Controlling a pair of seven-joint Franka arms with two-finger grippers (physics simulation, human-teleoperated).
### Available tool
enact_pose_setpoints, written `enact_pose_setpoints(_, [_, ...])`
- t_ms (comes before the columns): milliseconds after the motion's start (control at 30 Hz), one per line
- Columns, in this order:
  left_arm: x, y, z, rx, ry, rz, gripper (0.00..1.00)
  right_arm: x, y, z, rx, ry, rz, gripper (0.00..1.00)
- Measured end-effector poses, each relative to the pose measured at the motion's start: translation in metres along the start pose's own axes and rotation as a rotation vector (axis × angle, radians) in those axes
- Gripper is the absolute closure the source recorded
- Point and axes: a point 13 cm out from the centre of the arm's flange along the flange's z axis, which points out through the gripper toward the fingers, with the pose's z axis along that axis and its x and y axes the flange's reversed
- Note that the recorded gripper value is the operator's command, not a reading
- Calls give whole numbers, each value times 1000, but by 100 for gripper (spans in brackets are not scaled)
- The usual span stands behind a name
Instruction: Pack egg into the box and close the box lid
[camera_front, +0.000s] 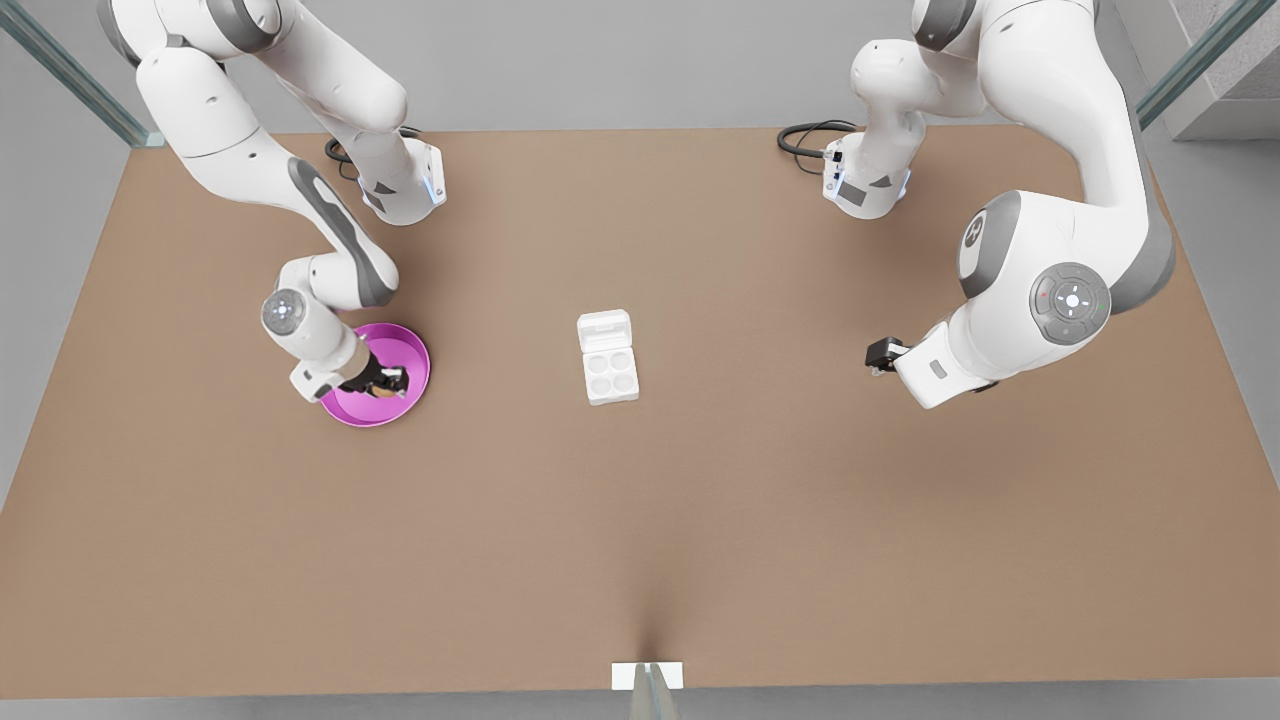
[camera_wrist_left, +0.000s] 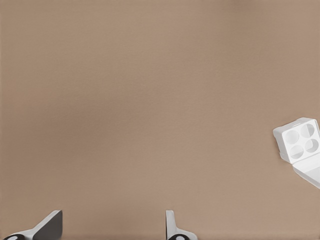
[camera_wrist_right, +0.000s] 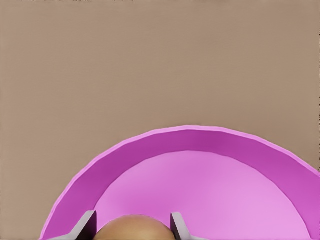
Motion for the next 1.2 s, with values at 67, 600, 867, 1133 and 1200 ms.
enact_pose_setpoints(67, [0,0,0,0,0,0,0,-4,2,-2,0,-3,-8,49])
enact_pose_setpoints(600, [-1,0,3,2,5,0,0,-205,145,-92,-117,-181,-175,48])
enact_pose_setpoints(867, [-2,-1,4,4,5,0,0,-186,283,-77,-167,-61,-290,47])
enact_pose_setpoints(1133, [-3,0,4,5,2,-2,0,-112,403,-69,-222,40,-293,47])
enact_pose_setpoints(1200, [-3,0,4,5,2,-2,0,-96,423,-68,-223,56,-281,46])
